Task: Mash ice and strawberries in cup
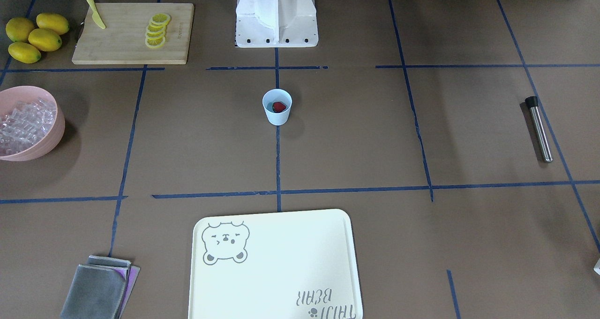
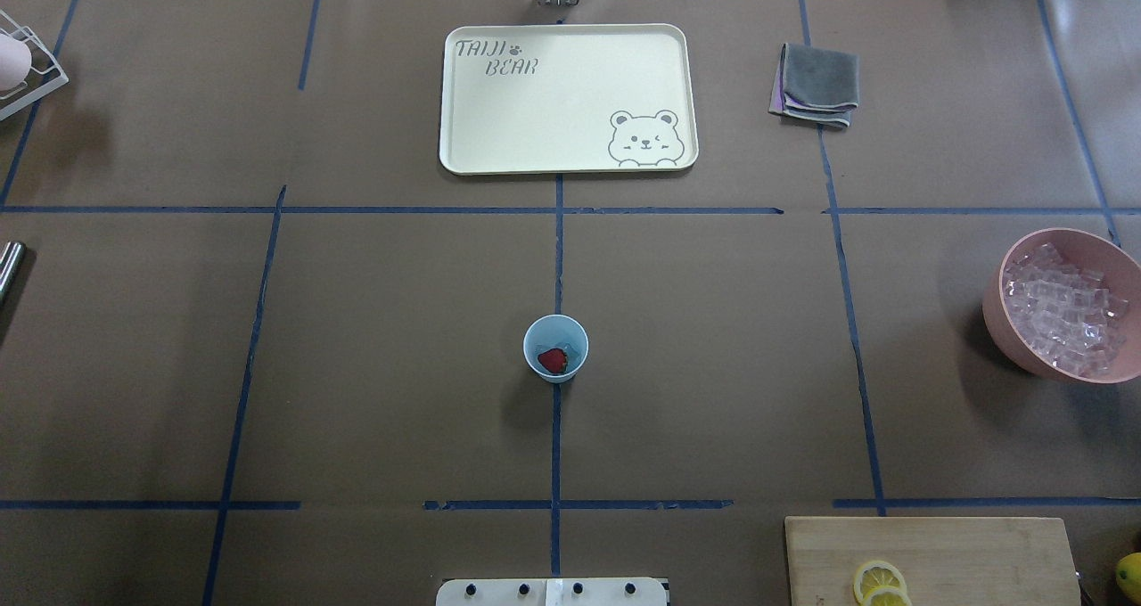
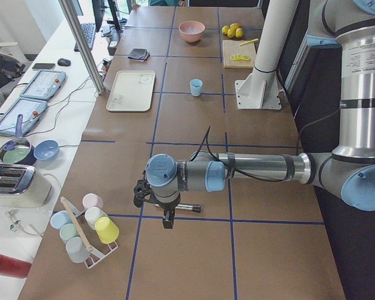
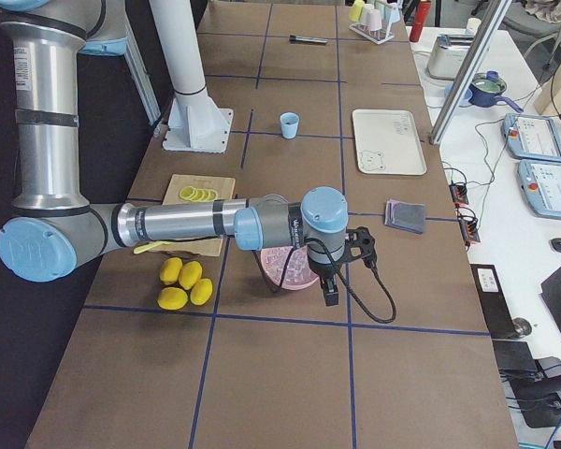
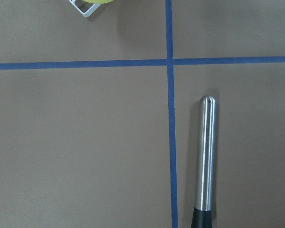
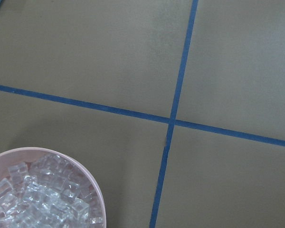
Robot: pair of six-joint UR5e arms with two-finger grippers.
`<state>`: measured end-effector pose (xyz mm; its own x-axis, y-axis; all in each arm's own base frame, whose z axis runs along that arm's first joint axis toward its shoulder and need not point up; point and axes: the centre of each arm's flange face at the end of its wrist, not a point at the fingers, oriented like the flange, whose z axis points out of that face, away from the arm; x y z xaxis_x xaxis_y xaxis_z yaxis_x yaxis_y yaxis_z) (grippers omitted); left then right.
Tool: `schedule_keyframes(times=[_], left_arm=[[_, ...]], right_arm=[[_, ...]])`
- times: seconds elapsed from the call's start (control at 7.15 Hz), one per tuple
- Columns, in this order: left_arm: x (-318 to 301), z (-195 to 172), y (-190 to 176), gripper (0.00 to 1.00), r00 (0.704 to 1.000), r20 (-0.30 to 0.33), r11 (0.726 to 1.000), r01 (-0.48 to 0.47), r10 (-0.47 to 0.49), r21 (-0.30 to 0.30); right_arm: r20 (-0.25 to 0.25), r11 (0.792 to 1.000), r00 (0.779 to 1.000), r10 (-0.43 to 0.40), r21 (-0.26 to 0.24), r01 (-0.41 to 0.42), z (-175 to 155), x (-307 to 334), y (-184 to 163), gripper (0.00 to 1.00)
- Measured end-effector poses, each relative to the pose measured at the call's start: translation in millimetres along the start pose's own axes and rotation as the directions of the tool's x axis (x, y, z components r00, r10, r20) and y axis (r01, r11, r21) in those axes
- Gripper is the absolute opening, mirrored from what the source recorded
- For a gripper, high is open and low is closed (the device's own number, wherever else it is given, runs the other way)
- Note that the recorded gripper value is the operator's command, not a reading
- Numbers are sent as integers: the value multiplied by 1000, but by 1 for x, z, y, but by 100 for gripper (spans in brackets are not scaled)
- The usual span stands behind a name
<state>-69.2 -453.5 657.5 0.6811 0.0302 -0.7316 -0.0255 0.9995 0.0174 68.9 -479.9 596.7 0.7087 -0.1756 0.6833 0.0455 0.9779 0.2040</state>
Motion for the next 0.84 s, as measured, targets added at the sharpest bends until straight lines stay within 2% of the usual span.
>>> schedule_keyframes(times=[0.56, 0.84], left_arm=[[-2, 1, 0, 100, 1000, 0, 1000, 4, -4, -1], [-2, 1, 0, 100, 1000, 0, 1000, 4, -4, -1]], right_arm=[[21, 996, 998, 64, -59, -63, 29, 26, 15, 99], [35, 995, 996, 77, -69, -75, 34, 30, 20, 99]])
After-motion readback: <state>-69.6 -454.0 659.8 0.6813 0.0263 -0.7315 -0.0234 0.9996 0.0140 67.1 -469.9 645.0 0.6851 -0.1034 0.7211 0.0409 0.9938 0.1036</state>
